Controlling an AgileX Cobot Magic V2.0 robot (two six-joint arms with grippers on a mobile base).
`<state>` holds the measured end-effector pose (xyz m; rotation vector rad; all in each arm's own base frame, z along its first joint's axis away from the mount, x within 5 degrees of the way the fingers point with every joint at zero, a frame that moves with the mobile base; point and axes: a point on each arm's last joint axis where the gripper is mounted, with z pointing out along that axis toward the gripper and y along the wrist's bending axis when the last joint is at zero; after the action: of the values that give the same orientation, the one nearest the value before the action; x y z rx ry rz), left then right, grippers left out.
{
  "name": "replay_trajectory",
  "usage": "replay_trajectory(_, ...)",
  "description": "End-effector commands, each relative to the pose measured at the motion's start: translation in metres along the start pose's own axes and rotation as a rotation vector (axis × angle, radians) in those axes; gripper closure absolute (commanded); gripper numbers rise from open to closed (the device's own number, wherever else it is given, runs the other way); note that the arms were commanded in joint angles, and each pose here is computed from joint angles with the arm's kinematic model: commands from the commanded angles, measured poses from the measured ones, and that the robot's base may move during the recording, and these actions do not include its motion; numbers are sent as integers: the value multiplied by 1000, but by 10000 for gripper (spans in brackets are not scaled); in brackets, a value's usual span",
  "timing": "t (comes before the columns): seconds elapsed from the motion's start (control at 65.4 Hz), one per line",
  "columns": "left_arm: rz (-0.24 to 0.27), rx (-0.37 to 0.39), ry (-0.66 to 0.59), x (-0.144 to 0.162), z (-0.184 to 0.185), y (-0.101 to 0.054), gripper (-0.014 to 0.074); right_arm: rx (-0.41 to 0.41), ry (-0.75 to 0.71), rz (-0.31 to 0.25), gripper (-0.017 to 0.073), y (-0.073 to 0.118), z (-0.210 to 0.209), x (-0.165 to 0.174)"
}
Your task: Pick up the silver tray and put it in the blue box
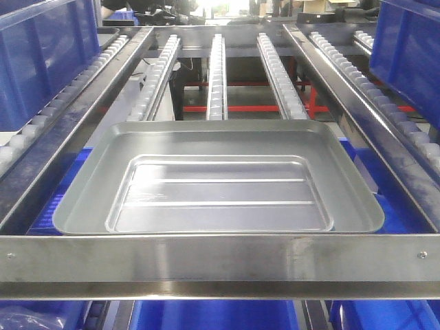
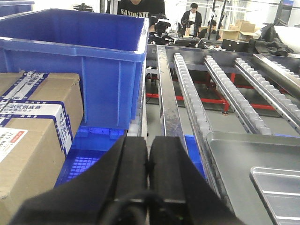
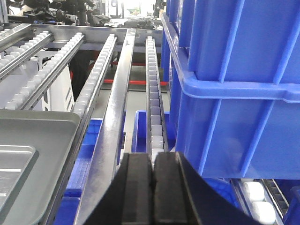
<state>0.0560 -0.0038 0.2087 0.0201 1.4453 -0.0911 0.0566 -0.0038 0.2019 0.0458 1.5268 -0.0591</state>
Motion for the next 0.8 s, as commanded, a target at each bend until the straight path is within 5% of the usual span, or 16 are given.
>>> replay_trajectory(0.0,-7,3,-76,-2,-1,0,603,3,-129,-14,510,0,-3,-16)
replay_trajectory(0.78,-7,3,-109,-8,-2,0,603,2,-195,-7,510,0,-4,-23)
